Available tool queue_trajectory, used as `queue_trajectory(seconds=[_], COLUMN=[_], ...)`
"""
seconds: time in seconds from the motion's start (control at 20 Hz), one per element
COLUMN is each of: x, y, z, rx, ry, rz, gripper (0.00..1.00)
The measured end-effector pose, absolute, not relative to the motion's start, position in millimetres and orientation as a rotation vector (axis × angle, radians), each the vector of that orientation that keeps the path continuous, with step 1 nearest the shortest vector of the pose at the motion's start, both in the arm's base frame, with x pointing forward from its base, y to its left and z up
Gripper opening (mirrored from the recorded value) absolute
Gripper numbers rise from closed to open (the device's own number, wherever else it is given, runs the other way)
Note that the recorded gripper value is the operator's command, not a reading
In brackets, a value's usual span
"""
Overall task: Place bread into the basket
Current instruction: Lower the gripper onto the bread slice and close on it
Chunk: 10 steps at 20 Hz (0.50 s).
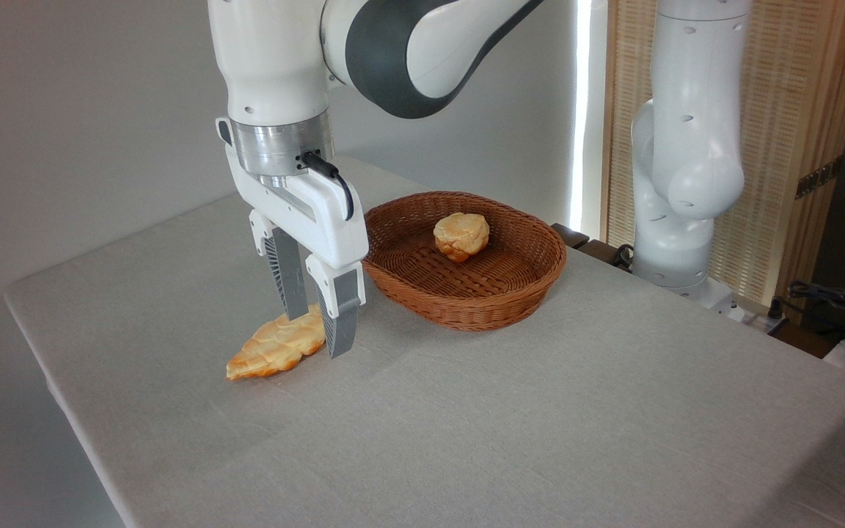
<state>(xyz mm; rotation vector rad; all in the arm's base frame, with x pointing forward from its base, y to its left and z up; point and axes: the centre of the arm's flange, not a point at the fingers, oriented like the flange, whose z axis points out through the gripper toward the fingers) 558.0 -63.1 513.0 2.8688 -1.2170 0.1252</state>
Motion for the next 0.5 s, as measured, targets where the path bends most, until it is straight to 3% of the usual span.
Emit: queue_trajectory(seconds=[0.2, 0.5], x=[558.9, 556.8], y=[-76.5, -129.6], z=[504.6, 476.8], rx=[2.862, 2.892], ry=[-1.248, -1.207], rz=[0.098, 0.013], gripper=[1.0, 1.0])
